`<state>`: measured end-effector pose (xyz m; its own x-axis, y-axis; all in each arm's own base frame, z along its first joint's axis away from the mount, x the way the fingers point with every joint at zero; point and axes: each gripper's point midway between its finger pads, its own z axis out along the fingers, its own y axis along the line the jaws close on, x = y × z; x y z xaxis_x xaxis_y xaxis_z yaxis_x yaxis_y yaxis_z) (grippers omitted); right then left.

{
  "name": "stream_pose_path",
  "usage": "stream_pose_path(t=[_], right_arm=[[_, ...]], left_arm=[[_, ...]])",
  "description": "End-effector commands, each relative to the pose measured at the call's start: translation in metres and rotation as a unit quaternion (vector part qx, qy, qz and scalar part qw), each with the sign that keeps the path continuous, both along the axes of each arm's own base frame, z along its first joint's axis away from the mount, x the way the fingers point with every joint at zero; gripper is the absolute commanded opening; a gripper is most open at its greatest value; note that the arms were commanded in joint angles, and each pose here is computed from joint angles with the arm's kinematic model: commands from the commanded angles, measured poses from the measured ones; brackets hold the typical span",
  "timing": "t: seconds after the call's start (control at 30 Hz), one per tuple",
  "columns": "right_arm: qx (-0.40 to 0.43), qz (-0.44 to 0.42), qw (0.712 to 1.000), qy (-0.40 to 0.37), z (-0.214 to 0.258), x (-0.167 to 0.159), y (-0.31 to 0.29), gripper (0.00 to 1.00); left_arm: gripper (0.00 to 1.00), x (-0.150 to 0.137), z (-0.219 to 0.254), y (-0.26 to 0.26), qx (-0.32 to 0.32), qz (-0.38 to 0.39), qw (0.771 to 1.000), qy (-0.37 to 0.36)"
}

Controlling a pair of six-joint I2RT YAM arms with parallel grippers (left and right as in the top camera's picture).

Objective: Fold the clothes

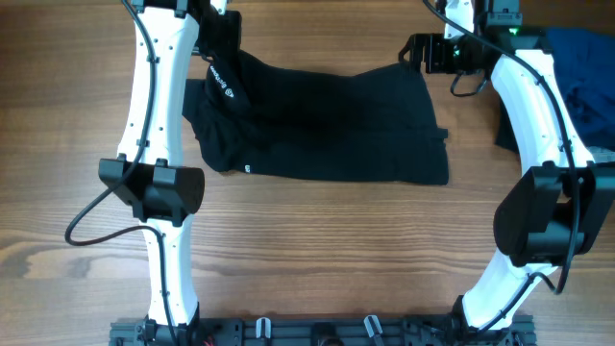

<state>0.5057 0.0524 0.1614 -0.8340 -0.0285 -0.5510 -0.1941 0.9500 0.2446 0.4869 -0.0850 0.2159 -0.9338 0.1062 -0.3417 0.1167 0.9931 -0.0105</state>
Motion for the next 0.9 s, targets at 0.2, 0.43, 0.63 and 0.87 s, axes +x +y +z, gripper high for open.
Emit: stream_pose_path(t=[0.2,0.43,0.63,0.87], right_arm=[[-0.036,-0.018,0.999,-0.036,-0.030,0.041,-0.011,0.90],[-0.004,-0.076,0.997,0.015,-0.092,0.053,-0.013,0.83],[0.043,-0.152,0.986,0.050,-0.122,0.058,-0.013,0.80],[0.049,-0.177,0.981,0.057,-0.143,0.064,-0.008,0.78]], left_arm=[[0.04,0.004,-0.003,0.002,0.001,0.010,1.000,-0.001],[0.04,0.003,-0.003,-0.001,0.001,0.007,1.000,-0.002],[0.04,0.004,-0.003,-0.004,0.001,0.005,1.000,-0.003],[0.04,0.005,-0.003,-0.004,0.001,0.005,1.000,-0.005]])
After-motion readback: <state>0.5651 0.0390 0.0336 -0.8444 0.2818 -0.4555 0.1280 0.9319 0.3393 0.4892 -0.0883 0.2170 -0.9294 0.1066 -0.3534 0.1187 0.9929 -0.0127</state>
